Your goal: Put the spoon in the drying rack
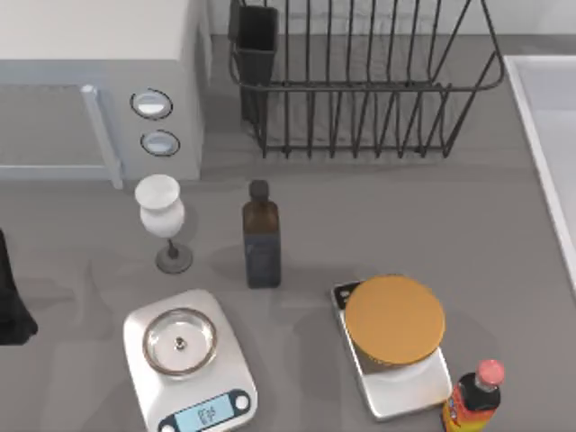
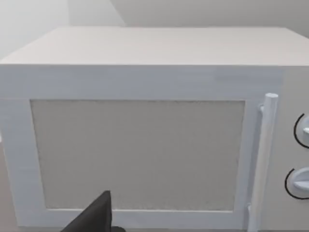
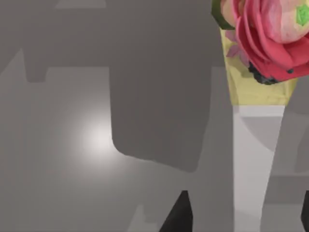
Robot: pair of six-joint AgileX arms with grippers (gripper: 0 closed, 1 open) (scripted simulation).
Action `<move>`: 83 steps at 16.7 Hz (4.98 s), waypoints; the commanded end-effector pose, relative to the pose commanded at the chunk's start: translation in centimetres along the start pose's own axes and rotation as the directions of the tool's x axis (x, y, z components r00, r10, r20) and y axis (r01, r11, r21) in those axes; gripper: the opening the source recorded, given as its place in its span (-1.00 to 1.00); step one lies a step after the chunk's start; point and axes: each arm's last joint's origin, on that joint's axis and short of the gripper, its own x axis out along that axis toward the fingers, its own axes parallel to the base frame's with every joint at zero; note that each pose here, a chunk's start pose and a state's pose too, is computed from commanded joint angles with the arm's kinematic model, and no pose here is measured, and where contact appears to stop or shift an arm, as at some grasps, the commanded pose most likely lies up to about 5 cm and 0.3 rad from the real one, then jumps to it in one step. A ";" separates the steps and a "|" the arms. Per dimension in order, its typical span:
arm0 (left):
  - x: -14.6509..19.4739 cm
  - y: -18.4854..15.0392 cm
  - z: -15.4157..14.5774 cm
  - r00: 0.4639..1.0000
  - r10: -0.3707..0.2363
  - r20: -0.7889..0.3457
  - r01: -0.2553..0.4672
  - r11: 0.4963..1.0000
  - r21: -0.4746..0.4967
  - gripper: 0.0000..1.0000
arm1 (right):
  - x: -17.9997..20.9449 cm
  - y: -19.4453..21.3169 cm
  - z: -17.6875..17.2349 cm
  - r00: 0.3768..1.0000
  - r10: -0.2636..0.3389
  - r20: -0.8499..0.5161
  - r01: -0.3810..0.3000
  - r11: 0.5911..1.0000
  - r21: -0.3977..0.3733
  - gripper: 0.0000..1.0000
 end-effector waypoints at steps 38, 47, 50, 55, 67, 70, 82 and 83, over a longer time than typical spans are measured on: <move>0.0 0.0 0.0 1.000 0.000 0.000 0.000 1.000 0.000 1.00 | -25.7 35.4 16.3 0.226 -0.354 0.908 0.342 0.901 0.266 -1.00; 0.0 0.0 0.0 1.000 0.000 0.000 0.000 1.000 0.000 1.00 | -28.7 40.6 11.8 0.027 -0.321 0.947 0.003 0.947 0.321 -1.00; 0.0 0.0 0.0 1.000 0.000 0.000 0.000 1.000 0.000 1.00 | -28.6 40.6 12.0 0.029 -0.321 0.947 0.005 0.947 0.321 -1.00; 0.0 0.0 0.0 1.000 0.000 0.000 0.000 1.000 0.000 1.00 | -24.4 41.4 17.5 0.034 -0.315 0.948 0.009 0.949 0.315 -1.00; 0.0 0.0 0.0 1.000 0.000 0.000 0.000 1.000 0.000 1.00 | -8.2 34.3 30.2 0.027 -0.321 0.947 0.003 0.947 0.321 -1.00; 0.0 0.0 0.0 1.000 0.000 0.000 0.000 1.000 0.000 1.00 | -8.2 34.3 30.2 0.027 -0.321 0.947 0.003 0.947 0.321 -1.00; 0.0 0.0 0.0 1.000 0.000 0.000 0.000 1.000 0.000 1.00 | -8.2 34.3 30.2 0.027 -0.321 0.947 0.003 0.947 0.321 0.81; 0.0 0.0 0.0 1.000 0.000 0.000 0.000 1.000 0.000 1.00 | -8.2 34.3 30.2 0.027 -0.321 0.947 0.003 0.947 0.321 0.96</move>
